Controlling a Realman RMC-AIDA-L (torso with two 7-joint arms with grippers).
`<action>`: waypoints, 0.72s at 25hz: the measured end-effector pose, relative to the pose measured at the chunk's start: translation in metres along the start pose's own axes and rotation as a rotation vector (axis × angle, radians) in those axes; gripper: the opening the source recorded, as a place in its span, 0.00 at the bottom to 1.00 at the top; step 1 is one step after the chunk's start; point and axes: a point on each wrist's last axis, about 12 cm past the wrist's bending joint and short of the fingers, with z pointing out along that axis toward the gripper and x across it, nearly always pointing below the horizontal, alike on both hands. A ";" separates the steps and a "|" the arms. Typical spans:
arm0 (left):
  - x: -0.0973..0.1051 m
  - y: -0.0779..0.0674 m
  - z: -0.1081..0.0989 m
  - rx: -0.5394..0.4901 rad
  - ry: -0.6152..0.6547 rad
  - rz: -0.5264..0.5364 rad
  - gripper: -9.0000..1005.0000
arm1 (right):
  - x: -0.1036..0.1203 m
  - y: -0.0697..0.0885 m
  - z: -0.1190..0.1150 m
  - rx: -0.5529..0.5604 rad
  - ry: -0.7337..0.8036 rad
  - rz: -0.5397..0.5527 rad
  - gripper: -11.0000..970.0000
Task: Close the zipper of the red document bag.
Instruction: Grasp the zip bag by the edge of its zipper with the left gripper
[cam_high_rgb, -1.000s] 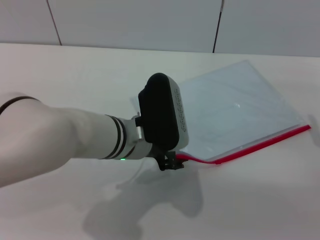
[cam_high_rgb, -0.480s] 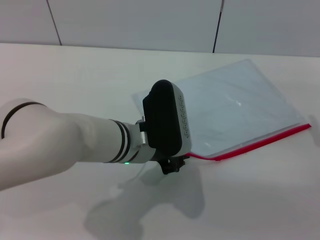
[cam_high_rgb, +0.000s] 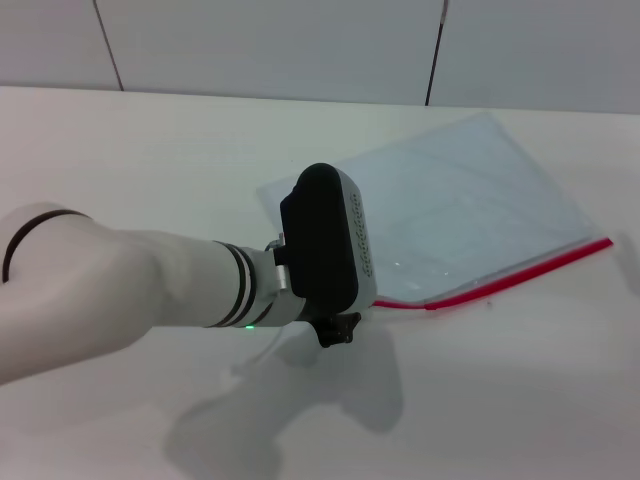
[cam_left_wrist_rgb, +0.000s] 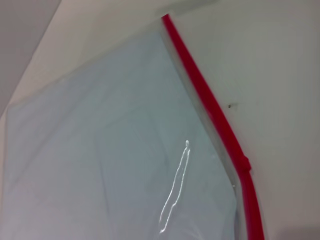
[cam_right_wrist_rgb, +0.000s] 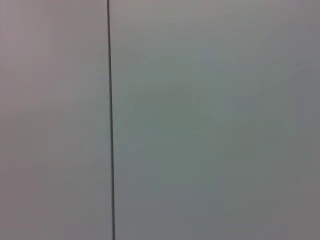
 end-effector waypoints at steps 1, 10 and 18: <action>0.000 0.000 0.000 -0.002 0.000 0.000 0.09 | 0.000 0.000 0.000 -0.003 0.001 -0.002 0.76; 0.004 -0.002 0.003 -0.104 -0.050 0.018 0.06 | 0.000 0.012 0.004 -0.204 0.022 -0.087 0.76; 0.016 -0.016 0.000 -0.338 -0.148 0.144 0.06 | -0.001 0.033 0.010 -0.636 0.054 -0.281 0.76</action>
